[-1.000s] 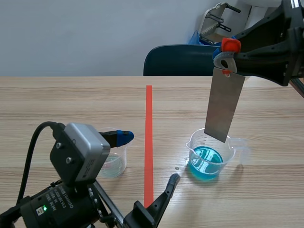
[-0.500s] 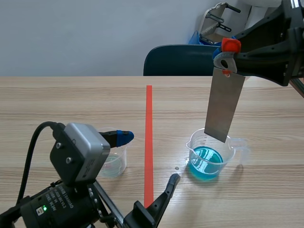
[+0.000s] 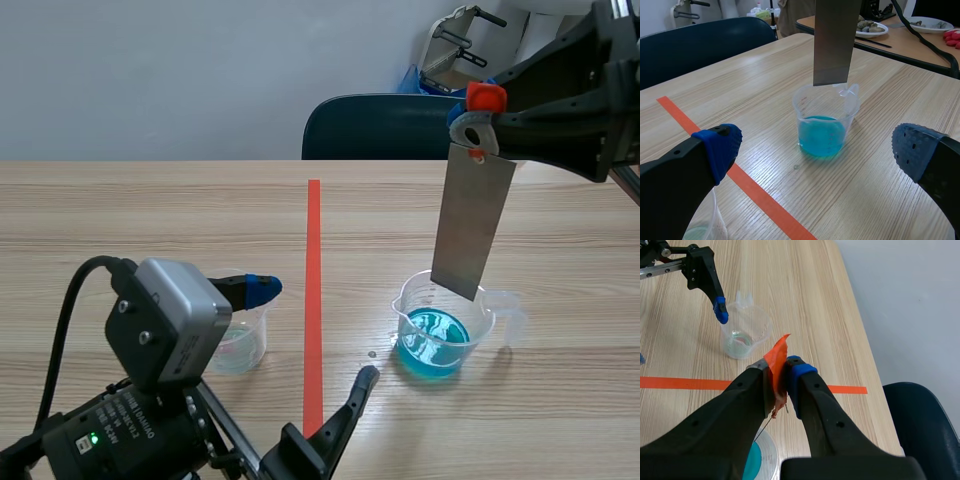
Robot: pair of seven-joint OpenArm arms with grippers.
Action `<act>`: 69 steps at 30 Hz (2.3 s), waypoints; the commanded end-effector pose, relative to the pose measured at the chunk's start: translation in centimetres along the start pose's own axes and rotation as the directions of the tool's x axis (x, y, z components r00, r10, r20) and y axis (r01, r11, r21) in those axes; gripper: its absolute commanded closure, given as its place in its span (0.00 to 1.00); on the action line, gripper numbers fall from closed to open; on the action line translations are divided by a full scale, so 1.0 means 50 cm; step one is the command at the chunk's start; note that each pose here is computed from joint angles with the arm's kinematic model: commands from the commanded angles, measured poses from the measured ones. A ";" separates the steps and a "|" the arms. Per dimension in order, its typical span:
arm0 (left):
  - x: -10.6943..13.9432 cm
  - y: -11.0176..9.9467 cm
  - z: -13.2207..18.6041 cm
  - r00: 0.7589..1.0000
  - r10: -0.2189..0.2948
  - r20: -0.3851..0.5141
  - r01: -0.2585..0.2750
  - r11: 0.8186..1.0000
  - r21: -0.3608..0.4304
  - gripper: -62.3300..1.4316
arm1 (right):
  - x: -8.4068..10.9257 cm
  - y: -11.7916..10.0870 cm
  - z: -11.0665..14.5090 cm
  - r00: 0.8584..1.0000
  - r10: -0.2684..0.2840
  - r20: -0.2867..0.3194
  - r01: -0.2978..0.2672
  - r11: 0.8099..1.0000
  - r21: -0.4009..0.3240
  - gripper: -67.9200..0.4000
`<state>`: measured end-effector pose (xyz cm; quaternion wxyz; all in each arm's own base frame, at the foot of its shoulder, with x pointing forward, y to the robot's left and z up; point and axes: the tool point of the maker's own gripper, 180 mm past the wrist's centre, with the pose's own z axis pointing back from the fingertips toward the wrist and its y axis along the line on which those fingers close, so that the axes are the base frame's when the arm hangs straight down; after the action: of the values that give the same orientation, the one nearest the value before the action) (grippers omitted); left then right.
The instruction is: Do the redox reaction experiment
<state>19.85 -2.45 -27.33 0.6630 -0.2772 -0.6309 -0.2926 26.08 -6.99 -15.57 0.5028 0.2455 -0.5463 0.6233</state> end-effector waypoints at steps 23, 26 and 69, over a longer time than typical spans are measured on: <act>0.019 -0.001 -0.004 0.999 0.011 0.037 -0.011 1.000 0.005 0.00 | -0.024 0.037 -0.042 0.999 0.036 -0.020 -0.035 0.999 0.035 0.98; 0.019 -0.001 -0.004 0.999 0.011 0.038 -0.011 1.000 0.005 0.00 | -0.032 0.032 -0.044 0.999 0.032 -0.036 -0.031 0.999 0.025 0.98; 0.021 -0.001 -0.004 0.999 0.011 0.045 -0.011 1.000 0.005 0.00 | -0.218 0.044 -0.055 0.979 -0.091 -0.180 0.078 0.994 -0.081 0.98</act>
<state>19.85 -2.45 -27.21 0.6609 -0.2783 -0.6330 -0.2916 28.82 -8.00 -26.93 0.5887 0.1947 -0.5105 0.5958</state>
